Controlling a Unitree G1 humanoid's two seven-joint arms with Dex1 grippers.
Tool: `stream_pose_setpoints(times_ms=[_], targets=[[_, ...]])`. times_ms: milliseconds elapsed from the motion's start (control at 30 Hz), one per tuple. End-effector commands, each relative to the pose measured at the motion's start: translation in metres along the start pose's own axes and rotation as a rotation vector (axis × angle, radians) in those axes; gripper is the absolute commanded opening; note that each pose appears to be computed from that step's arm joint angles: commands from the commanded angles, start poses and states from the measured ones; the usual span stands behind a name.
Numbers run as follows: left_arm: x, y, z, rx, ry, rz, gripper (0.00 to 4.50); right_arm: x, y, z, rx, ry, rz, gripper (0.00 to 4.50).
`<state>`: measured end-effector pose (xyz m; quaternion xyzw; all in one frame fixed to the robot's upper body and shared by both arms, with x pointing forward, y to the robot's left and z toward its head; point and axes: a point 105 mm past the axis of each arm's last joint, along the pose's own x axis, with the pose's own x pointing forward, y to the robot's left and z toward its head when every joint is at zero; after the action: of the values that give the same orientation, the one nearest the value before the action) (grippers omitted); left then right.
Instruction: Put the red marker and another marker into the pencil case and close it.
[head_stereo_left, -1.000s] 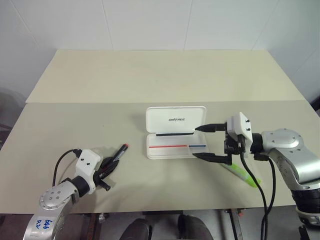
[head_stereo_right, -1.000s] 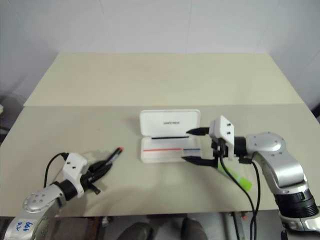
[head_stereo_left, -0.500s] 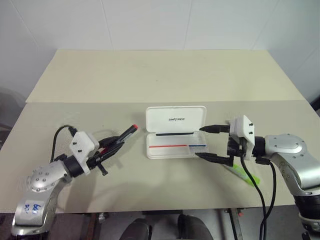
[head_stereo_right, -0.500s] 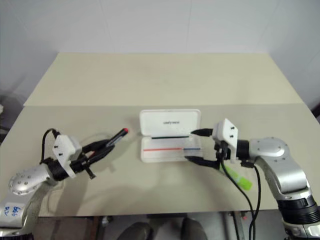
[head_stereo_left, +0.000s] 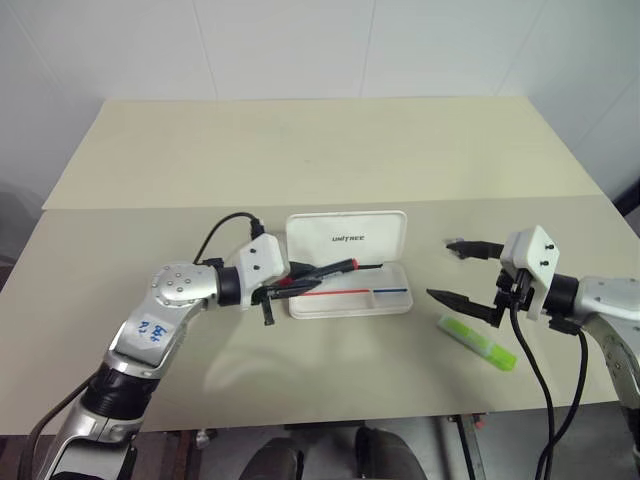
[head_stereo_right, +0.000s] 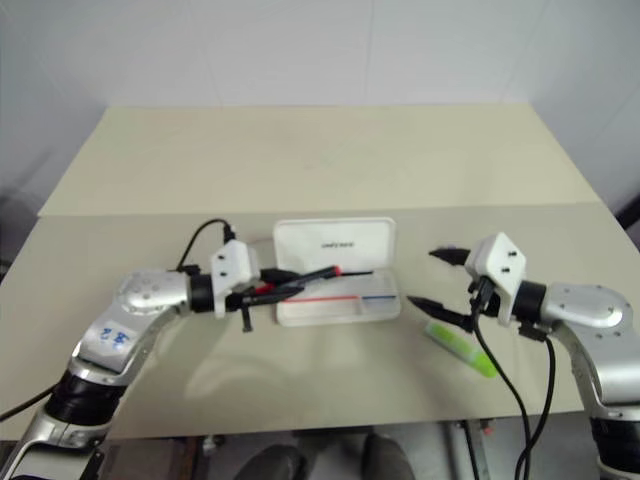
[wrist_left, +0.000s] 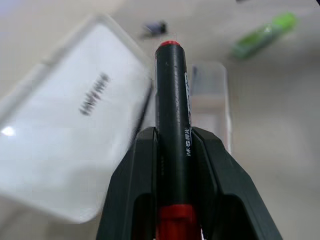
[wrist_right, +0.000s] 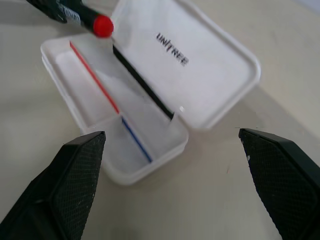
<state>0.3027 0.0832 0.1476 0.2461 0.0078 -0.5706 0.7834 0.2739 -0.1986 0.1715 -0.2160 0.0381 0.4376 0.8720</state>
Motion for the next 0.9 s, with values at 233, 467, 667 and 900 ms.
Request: stream_pose_setpoints(times_ms=[233, 467, 667, 900], targets=[[0.032, 0.011, -0.009, 0.15, 0.023, -0.048, 0.63, -0.015, 0.015, 0.02, -0.019, -0.037, -0.095, 4.5], [0.053, 0.016, 0.001, 0.171, -0.027, -0.048, 0.63, -0.017, 0.023, 0.023, 0.006, -0.046, -0.145, 4.5], [0.059, 0.018, -0.004, 0.202, -0.006, -0.036, 0.63, -0.018, 0.026, 0.022, 0.019, -0.05, -0.166, 4.5], [0.065, 0.031, -0.005, 0.231, 0.003, 0.049, 2.34, -0.02, 0.027, 0.02, 0.025, -0.051, -0.182, 4.5]])
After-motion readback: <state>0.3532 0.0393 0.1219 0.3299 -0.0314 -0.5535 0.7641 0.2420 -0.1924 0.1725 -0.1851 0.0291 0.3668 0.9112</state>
